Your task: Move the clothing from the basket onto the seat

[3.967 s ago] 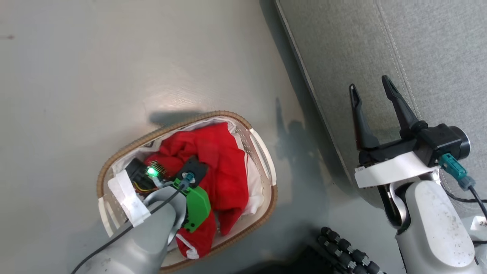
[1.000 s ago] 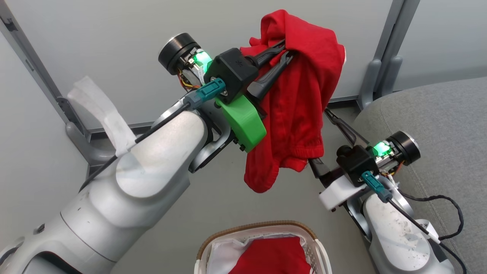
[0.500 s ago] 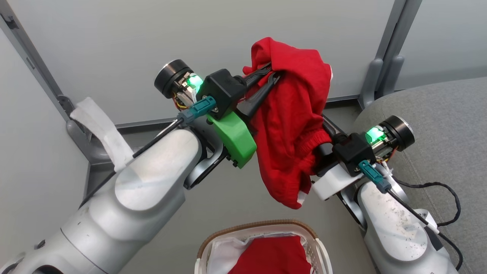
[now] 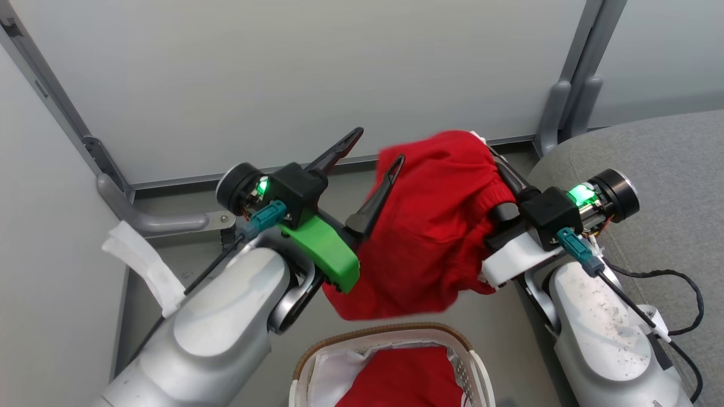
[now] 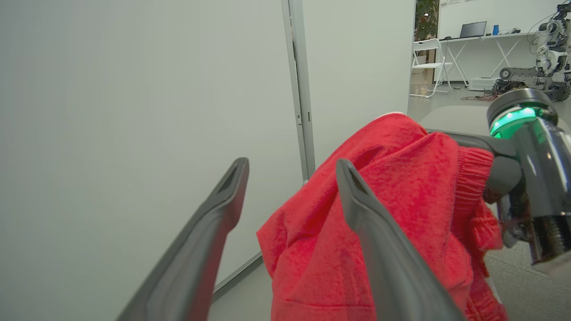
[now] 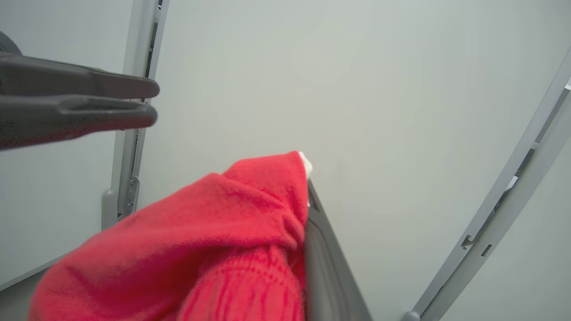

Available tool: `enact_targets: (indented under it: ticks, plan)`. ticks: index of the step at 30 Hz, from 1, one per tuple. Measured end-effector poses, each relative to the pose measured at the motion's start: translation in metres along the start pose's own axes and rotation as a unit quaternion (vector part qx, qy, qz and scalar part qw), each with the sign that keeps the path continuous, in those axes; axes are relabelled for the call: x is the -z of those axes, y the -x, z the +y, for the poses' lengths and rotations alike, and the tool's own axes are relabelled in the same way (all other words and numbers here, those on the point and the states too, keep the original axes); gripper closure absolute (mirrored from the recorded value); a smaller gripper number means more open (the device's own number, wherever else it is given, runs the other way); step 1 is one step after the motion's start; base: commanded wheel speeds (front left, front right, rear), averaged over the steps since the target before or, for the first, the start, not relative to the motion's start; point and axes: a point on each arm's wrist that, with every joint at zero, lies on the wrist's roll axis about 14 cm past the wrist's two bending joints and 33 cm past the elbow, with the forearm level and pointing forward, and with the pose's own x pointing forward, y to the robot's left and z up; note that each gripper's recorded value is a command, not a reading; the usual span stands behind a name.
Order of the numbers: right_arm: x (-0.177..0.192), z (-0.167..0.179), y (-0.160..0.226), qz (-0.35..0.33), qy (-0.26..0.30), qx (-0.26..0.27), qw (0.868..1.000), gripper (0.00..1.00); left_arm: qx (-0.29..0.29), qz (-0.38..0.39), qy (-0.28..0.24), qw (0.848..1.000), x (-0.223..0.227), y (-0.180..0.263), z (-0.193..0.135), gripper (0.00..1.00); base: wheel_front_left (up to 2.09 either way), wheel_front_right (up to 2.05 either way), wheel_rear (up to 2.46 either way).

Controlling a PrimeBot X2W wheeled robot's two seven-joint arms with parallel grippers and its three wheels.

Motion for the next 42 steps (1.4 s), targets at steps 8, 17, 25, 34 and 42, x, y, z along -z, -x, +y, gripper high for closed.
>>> enact_targets:
  ticks: [8, 17, 25, 34, 42]
  plan:
    - [0.015, -0.014, 0.005, 0.019, -0.004, 0.024, 1.0, 1.0, -0.024, 0.032, 0.046, 0.998, 0.041, 0.018, -0.01, 0.0, 0.0, 0.0, 0.0]
    - [0.027, -0.028, 0.015, 0.037, -0.006, 0.049, 0.998, 1.0, -0.06, 0.05, 0.089, 0.993, 0.071, 0.042, -0.016, 0.0, 0.0, 0.0, 0.0]
    - [0.035, -0.036, 0.026, 0.051, -0.012, 0.064, 0.997, 1.0, -0.102, 0.064, 0.12, 0.985, 0.094, 0.068, -0.019, 0.0, 0.0, 0.0, 0.0]
    - [0.045, -0.042, 0.038, 0.068, -0.016, 0.079, 0.994, 1.0, -0.115, 0.071, 0.124, 0.983, 0.103, 0.076, -0.02, 0.0, 0.0, 0.0, 0.0]
    - [0.047, -0.048, 0.043, 0.071, -0.018, 0.089, 0.993, 1.0, -0.112, 0.077, 0.125, 0.983, 0.109, 0.074, -0.023, 0.0, 0.0, 0.0, 0.0]
